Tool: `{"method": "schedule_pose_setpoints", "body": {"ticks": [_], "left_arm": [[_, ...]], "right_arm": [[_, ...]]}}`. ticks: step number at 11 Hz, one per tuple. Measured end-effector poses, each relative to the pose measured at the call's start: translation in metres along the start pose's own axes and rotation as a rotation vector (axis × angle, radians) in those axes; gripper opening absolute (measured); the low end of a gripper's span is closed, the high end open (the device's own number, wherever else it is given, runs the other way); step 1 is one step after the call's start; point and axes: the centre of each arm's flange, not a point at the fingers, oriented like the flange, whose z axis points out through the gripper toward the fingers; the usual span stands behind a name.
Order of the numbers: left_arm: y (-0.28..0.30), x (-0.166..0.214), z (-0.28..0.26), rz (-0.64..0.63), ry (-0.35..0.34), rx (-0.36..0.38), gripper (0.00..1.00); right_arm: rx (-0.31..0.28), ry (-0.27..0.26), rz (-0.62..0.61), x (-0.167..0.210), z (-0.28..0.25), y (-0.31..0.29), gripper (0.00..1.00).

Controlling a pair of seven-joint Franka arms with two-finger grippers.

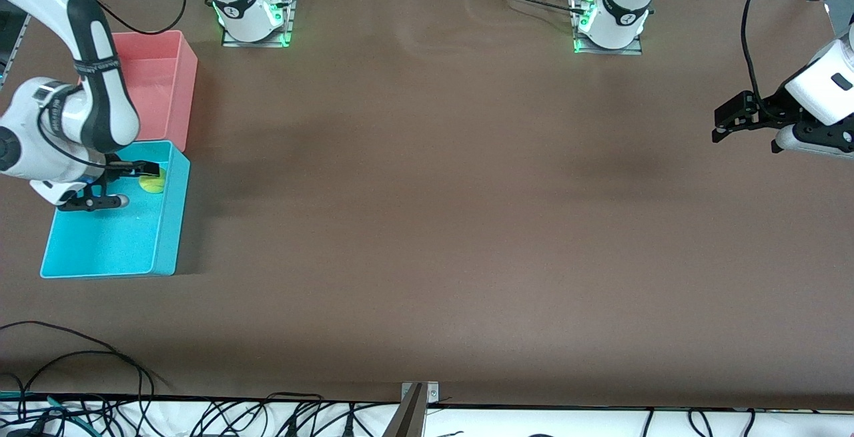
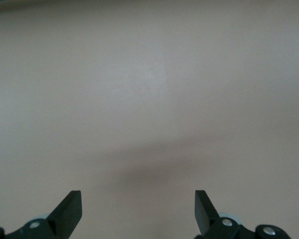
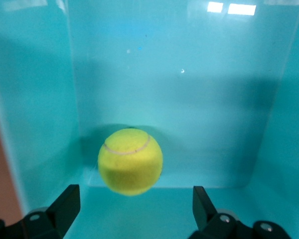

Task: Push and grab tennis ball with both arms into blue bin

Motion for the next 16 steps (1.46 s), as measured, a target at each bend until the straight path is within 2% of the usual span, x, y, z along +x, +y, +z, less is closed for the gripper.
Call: {"method": "schedule_pose_setpoints", "body": {"ticks": [3, 6, 8, 10, 12, 15, 16], "left_arm": [[0.0, 0.0, 0.0, 0.0, -0.002, 0.0, 1.0], [0.0, 0.0, 0.001, -0.001, -0.006, -0.001, 1.0], [0.0, 0.0, 0.002, -0.001, -0.007, -0.001, 1.0], [-0.001, 0.0, 0.003, -0.001, -0.01, -0.002, 1.0], [-0.001, 0.001, 0.005, -0.001, -0.014, -0.003, 1.0], [-0.001, 0.002, 0.006, -0.001, -0.014, -0.003, 1.0], [-0.001, 0.002, 0.005, -0.001, -0.014, -0.003, 1.0]], "right_arm": [[0.032, -0.023, 0.0, 0.005, -0.095, 0.005, 1.0], [0.028, 0.039, 0.007, 0.011, -0.172, 0.008, 1.0], [0.045, 0.085, 0.043, 0.016, -0.196, 0.003, 1.0], [0.045, 0.095, 0.062, 0.017, -0.221, -0.007, 1.0], [0.051, 0.077, 0.072, 0.012, -0.243, -0.014, 1.0], [0.062, 0.11, 0.136, 0.003, -0.278, -0.039, 1.0], [0.043, 0.116, 0.137, 0.0, -0.283, -0.056, 1.0]]}}
